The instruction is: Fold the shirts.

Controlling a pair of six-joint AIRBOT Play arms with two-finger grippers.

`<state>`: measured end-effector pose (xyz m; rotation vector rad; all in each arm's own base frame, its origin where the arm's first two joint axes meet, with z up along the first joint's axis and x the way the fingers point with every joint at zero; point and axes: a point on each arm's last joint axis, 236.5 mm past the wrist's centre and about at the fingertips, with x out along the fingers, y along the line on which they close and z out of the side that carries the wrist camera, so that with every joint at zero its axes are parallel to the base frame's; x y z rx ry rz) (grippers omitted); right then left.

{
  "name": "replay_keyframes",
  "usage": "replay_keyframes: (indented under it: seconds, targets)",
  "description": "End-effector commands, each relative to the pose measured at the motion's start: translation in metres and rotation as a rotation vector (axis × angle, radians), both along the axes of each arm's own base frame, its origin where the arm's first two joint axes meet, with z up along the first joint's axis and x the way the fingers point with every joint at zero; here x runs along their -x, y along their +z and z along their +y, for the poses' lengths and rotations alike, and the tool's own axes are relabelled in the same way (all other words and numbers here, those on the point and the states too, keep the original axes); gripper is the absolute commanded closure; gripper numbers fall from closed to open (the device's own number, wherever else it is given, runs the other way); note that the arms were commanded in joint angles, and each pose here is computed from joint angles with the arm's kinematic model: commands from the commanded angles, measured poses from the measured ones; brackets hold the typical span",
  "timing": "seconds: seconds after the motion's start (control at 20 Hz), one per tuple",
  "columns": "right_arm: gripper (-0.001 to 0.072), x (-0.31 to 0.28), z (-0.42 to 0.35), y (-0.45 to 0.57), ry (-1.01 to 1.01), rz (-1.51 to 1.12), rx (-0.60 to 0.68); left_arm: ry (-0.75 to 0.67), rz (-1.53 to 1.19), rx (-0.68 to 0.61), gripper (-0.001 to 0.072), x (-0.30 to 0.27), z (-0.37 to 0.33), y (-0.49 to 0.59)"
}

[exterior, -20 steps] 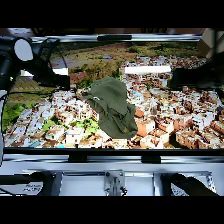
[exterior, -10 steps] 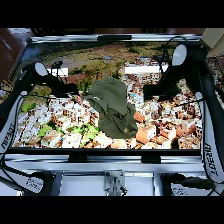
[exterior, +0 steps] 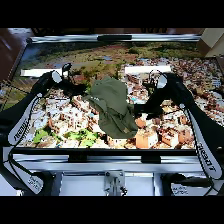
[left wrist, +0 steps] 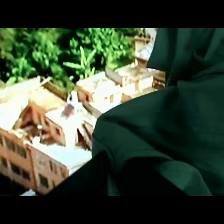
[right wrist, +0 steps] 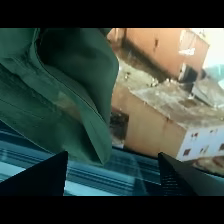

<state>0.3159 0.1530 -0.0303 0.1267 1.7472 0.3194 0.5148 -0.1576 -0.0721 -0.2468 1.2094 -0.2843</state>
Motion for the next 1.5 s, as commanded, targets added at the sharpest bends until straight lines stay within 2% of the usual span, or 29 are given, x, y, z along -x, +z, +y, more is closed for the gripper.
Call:
replay_keyframes:
  seconds: [0.0, 0.15, 0.3, 0.35, 0.4, 0.45, 0.55, 0.65, 0.75, 0.85, 0.95, 1.05, 1.1, 1.15, 1.25, 1.45]
  targets:
    - [0.0062, 0.006, 0.012, -0.024, 0.009, 0.032, -0.053, -0.016, -0.021, -0.004, 0.0662, -0.003, -0.002, 0.0]
    - [0.0062, 0.009, 0.024, -0.044, 0.011, 0.066, -0.091, -0.023, -0.006, -0.005, 0.0664, 0.0, 0.001, 0.006]
    - [0.0062, 0.027, 0.048, -0.06, 0.124, 0.115, -0.13, -0.038, 0.016, -0.022, 0.0664, 0.002, 0.008, 0.013]
    - [0.0122, 0.035, 0.055, -0.062, 0.17, 0.128, -0.131, -0.046, 0.025, -0.026, 0.0664, 0.004, 0.01, 0.017]
    - [0.0445, 0.042, 0.056, -0.064, 0.204, 0.137, -0.111, -0.059, 0.035, -0.033, 0.0665, 0.007, 0.01, 0.021]
    - [0.0651, 0.047, 0.053, -0.06, 0.212, 0.161, -0.081, -0.094, 0.039, -0.043, 0.0665, 0.01, 0.01, 0.028]
    - [0.0654, 0.046, 0.043, -0.039, 0.257, 0.18, -0.057, -0.178, 0.009, -0.059, 0.0666, 0.012, 0.008, 0.058]
    - [0.0654, 0.016, 0.018, 0.0, 0.303, 0.059, 0.037, -0.196, -0.131, -0.1, 0.0666, -0.001, 0.014, 0.123]
    - [0.0654, -0.034, -0.012, 0.066, 0.287, -0.185, 0.15, -0.174, -0.366, -0.137, 0.0666, -0.014, 0.023, 0.226]
    - [0.0654, -0.087, -0.036, 0.18, 0.208, -0.561, 0.21, -0.147, -0.641, -0.119, 0.0665, 0.001, 0.026, 0.352]
    - [0.0654, -0.104, -0.031, 0.321, 0.126, -0.999, 0.122, -0.139, -0.91, 0.022, 0.0665, 0.06, 0.011, 0.472]
    - [0.0654, -0.073, -0.001, 0.452, 0.093, -1.409, -0.113, -0.178, -1.098, 0.199, 0.0665, 0.142, -0.012, 0.553]
    - [0.0654, -0.048, 0.008, 0.501, 0.083, -1.564, -0.218, -0.189, -1.167, 0.222, 0.0666, 0.175, -0.014, 0.575]
    - [0.0654, -0.021, 0.009, 0.542, 0.06, -1.698, -0.3, -0.194, -1.237, 0.211, 0.0665, 0.204, -0.009, 0.592]
    - [0.0654, 0.019, -0.002, 0.583, 0.016, -1.84, -0.371, -0.153, -1.317, 0.157, 0.0665, 0.243, 0.016, 0.614]
    - [0.0654, 0.049, -0.016, 0.589, 0.003, -1.84, -0.372, -0.025, -1.348, 0.037, 0.0666, 0.265, 0.059, 0.622]
